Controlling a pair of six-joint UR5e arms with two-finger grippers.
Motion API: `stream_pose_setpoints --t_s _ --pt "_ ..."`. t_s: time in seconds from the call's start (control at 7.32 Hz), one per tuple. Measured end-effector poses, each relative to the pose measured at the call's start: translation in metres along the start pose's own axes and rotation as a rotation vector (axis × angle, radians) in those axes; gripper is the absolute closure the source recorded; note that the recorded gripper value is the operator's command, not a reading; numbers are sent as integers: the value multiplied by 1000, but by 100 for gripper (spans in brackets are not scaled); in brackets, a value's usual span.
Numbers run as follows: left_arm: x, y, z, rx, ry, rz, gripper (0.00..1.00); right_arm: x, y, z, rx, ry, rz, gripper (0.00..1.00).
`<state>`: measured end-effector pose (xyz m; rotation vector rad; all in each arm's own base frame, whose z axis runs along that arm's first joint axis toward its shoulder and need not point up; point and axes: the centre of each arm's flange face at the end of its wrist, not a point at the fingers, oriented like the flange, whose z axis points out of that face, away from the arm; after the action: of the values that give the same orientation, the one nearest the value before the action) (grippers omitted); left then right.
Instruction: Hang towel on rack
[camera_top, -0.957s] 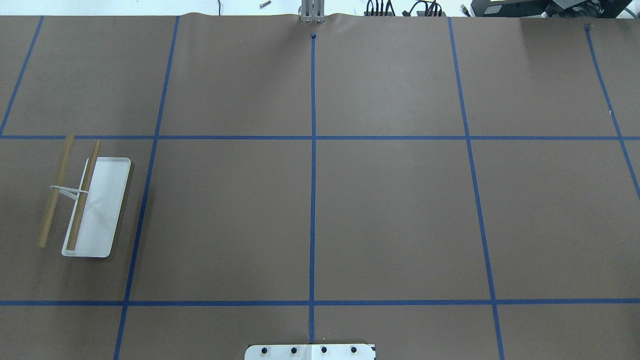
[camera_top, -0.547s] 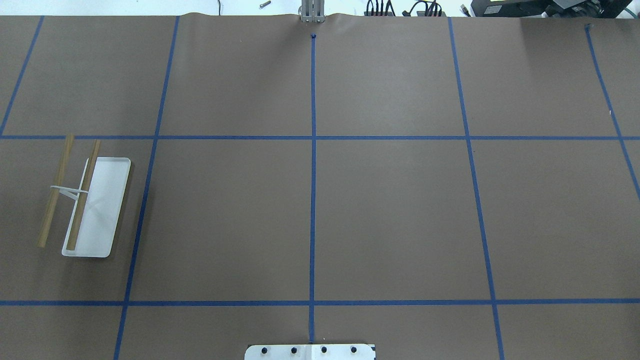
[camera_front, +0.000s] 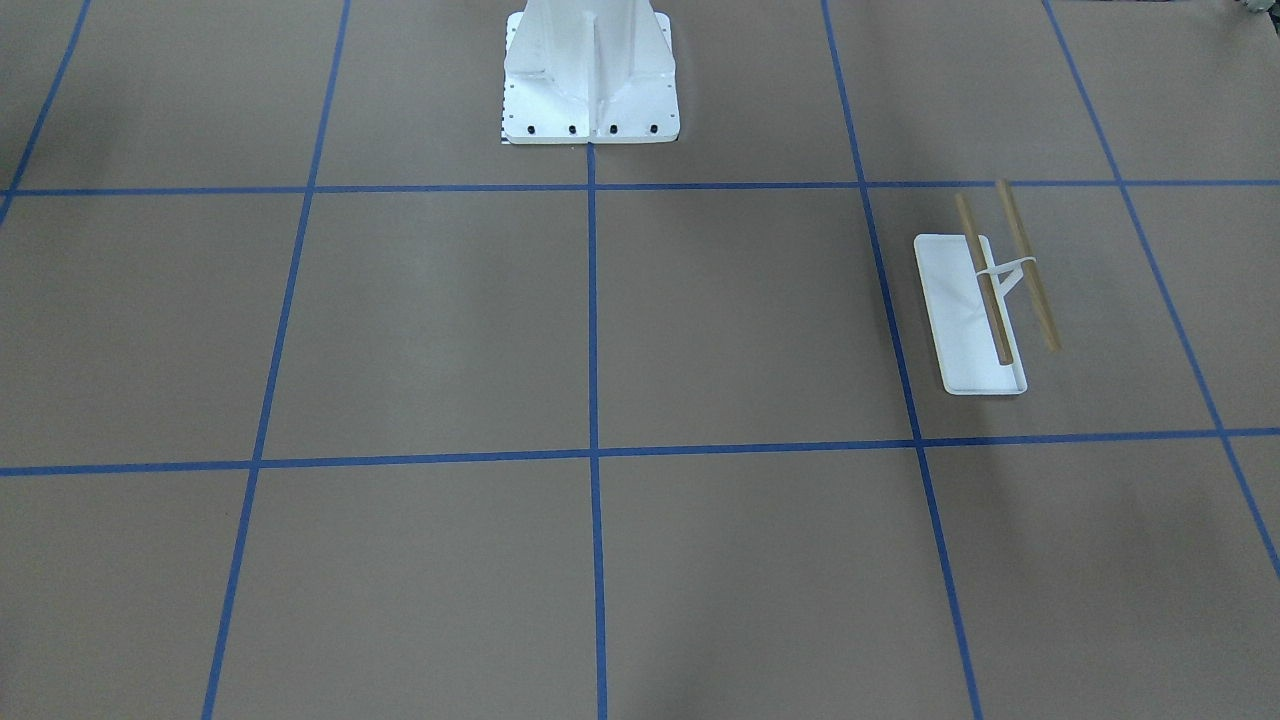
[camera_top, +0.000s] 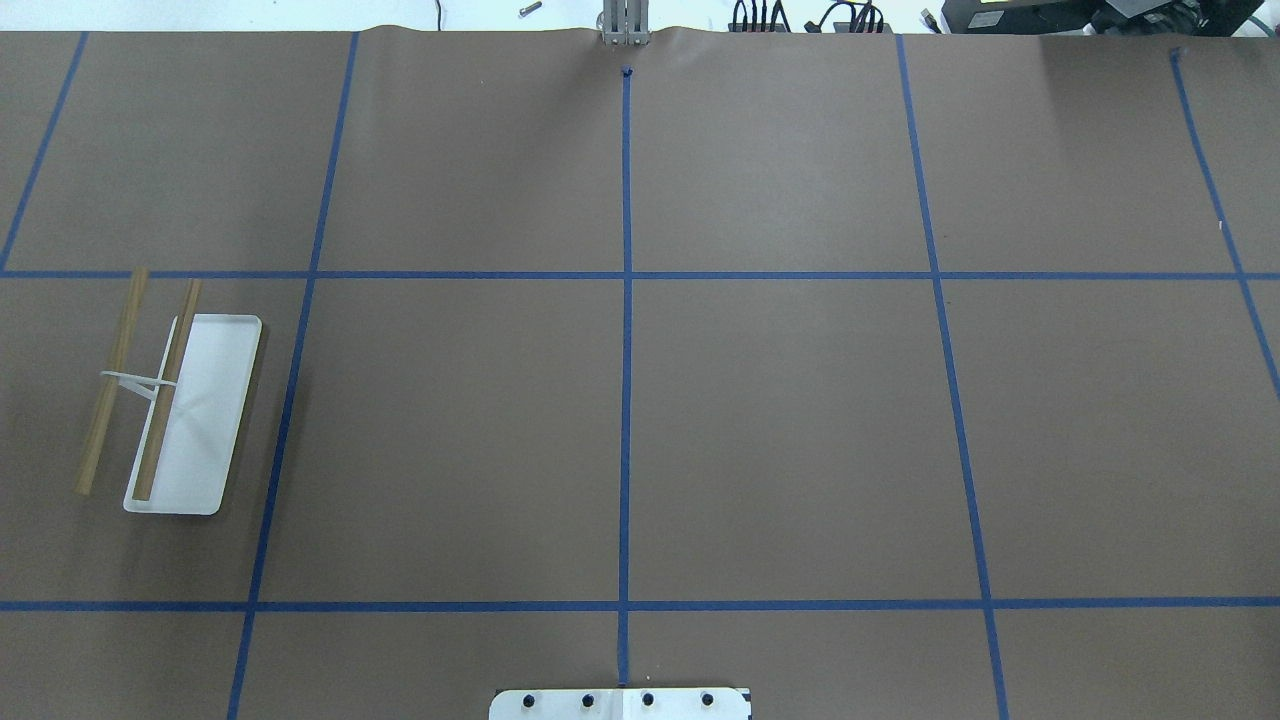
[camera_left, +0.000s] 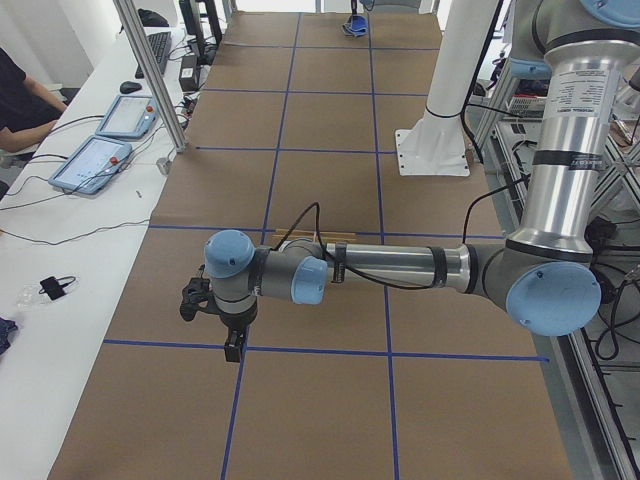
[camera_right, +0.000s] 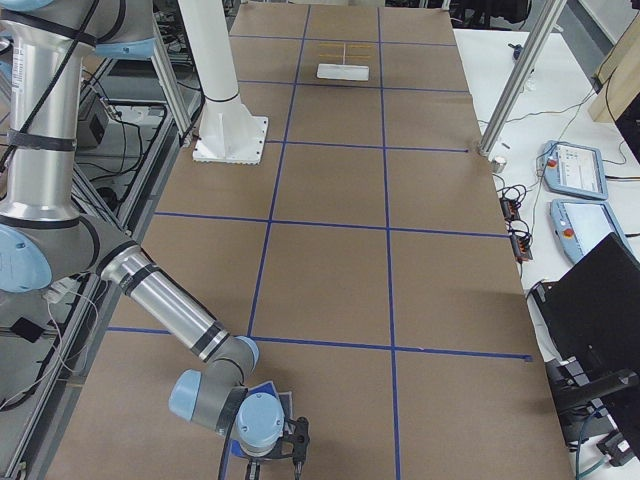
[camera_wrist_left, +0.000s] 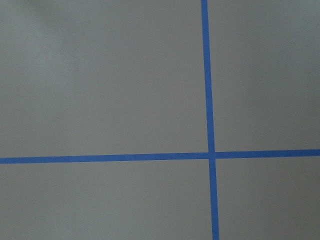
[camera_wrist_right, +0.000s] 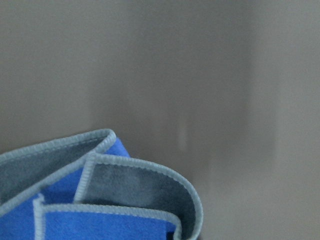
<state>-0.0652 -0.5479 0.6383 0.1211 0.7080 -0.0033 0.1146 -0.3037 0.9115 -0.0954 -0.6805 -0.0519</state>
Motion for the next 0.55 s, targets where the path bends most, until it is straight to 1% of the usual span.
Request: stream_pose_setpoints --t_s 0.14,0.27,0.41,0.55 --pt "0 0 0 0 0 0 1 -10 -13 -21 41 5 -20 100" --pt "1 -1 -1 2 0 2 1 -22 -28 -49 85 10 -42 100" --pt "3 -3 -4 8 1 6 1 -35 -45 -82 130 7 -55 100" --pt "10 -10 -10 21 2 -3 1 -50 -66 -122 175 -7 -62 100"
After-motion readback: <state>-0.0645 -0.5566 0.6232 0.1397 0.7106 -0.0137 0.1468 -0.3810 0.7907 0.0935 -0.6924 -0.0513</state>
